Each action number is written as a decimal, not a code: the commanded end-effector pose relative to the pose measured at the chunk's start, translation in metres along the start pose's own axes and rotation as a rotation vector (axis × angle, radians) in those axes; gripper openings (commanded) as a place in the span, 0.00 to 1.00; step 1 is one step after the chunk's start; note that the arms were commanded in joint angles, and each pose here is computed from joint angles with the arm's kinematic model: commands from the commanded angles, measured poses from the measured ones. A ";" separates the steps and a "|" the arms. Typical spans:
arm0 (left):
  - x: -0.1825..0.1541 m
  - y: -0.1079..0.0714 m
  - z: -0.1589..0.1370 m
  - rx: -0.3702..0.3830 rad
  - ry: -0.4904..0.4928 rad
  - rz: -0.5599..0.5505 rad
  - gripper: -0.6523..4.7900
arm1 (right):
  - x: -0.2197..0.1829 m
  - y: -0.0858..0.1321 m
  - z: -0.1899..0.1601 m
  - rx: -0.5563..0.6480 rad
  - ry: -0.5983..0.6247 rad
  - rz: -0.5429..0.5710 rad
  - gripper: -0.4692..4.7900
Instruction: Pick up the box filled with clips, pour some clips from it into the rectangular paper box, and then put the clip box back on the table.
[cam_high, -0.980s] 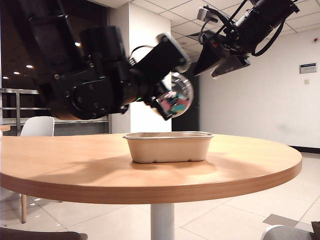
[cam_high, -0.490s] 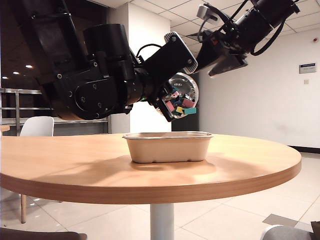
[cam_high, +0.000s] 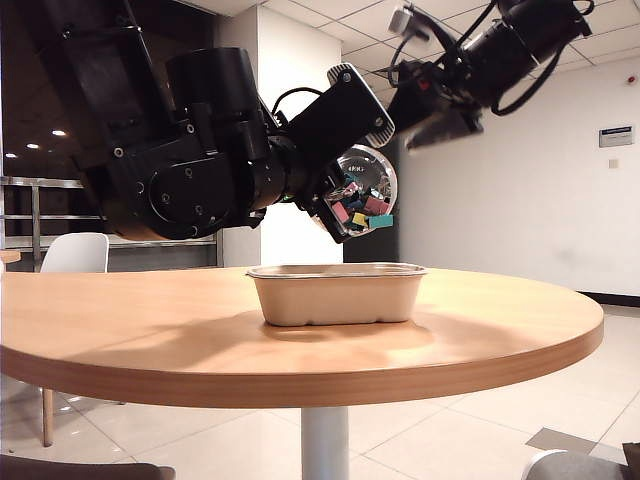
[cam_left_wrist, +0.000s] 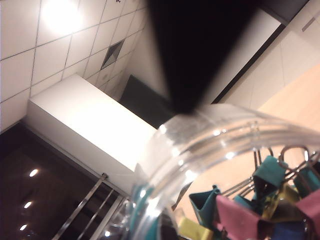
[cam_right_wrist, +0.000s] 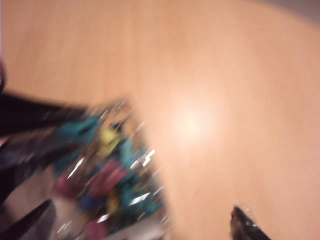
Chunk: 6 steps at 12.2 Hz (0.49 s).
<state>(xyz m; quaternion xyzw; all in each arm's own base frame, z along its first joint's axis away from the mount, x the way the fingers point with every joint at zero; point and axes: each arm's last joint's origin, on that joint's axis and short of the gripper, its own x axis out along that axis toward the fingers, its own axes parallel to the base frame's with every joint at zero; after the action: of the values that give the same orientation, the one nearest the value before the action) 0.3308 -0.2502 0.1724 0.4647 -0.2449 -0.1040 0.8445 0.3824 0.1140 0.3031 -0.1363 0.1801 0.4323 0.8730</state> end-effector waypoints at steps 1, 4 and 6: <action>0.001 0.007 0.005 -0.049 -0.032 0.040 0.11 | 0.002 -0.006 0.011 0.004 -0.106 -0.040 1.00; 0.001 0.007 0.005 -0.060 -0.030 0.041 0.11 | 0.005 -0.013 0.010 0.061 -0.107 -0.161 0.59; 0.001 0.007 0.005 -0.063 -0.037 0.038 0.11 | 0.006 -0.016 0.010 0.063 -0.093 -0.250 0.33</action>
<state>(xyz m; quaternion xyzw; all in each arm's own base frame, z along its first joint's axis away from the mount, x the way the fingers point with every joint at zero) 0.3307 -0.2504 0.1724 0.4460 -0.2434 -0.1106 0.8542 0.3988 0.1135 0.3046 -0.1069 0.1519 0.3466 0.9194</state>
